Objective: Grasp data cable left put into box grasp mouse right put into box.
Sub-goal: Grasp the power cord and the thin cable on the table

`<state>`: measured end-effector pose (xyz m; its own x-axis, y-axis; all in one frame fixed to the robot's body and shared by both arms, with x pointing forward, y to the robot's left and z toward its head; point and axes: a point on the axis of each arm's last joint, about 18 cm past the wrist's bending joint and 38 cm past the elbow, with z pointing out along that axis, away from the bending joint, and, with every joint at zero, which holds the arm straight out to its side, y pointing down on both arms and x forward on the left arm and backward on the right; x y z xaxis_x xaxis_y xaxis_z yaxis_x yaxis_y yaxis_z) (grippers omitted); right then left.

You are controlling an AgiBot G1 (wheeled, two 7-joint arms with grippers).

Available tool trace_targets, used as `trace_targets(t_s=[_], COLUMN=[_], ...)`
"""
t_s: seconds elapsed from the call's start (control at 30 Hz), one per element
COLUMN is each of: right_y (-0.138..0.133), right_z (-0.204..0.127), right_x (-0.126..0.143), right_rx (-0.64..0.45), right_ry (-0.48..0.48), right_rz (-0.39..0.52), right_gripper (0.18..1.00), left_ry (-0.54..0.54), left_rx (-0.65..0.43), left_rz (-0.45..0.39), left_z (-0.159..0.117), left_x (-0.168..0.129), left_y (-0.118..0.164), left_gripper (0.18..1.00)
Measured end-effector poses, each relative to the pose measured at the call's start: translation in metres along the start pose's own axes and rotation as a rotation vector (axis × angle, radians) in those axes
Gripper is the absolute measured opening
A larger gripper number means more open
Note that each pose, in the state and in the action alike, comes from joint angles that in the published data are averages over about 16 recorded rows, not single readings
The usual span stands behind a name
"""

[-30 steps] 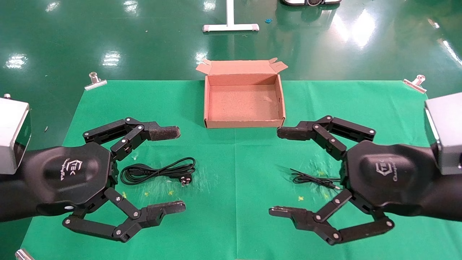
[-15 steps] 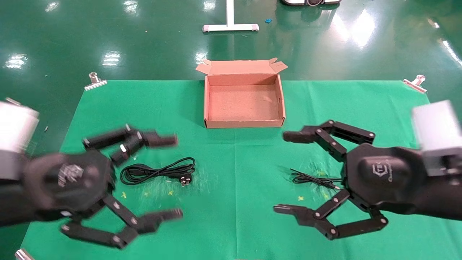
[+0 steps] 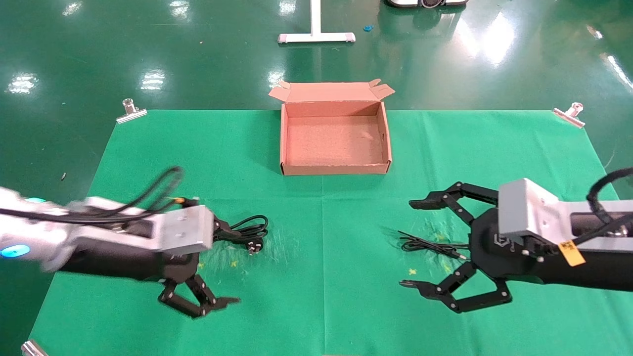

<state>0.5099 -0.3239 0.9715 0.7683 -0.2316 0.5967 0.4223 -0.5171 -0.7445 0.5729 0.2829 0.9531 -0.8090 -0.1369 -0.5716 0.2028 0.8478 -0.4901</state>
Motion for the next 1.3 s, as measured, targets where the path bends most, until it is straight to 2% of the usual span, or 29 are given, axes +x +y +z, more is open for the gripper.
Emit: trace_targets(t_s=[0.3,0.5,0.77,1.13,1.3], right_y=[0.003,0.004,0.006,0.008,0.009], right_z=[-0.008,-0.014,-0.02,-0.018,-0.016], right_x=[0.0,-0.001,-0.002,-0.002,-0.002], right_rx=[-0.023,-0.029,-0.033,-0.038,-0.041], right_ry=[0.01,0.02,0.028,0.025,0.022], right_rz=[0.015,0.026,0.037,0.044,0.045], right_gripper=[1.001,1.001,1.001,1.001,1.001], left_ry=[-0.149,-0.262,-0.328,-0.306,-0.291], left_rx=[-0.324,-0.441,-0.471,-0.432,-0.429], left_rz=[-0.005,-0.023,-0.055,-0.125,-0.139], left_z=[0.034,0.05,0.06,0.047,0.05], left_x=[-0.039,-0.056,-0.062,-0.062,-0.058], left_y=[-0.001,-0.005,-0.011,-0.017,-0.016], left_gripper=[1.001,1.001,1.001,1.001,1.001])
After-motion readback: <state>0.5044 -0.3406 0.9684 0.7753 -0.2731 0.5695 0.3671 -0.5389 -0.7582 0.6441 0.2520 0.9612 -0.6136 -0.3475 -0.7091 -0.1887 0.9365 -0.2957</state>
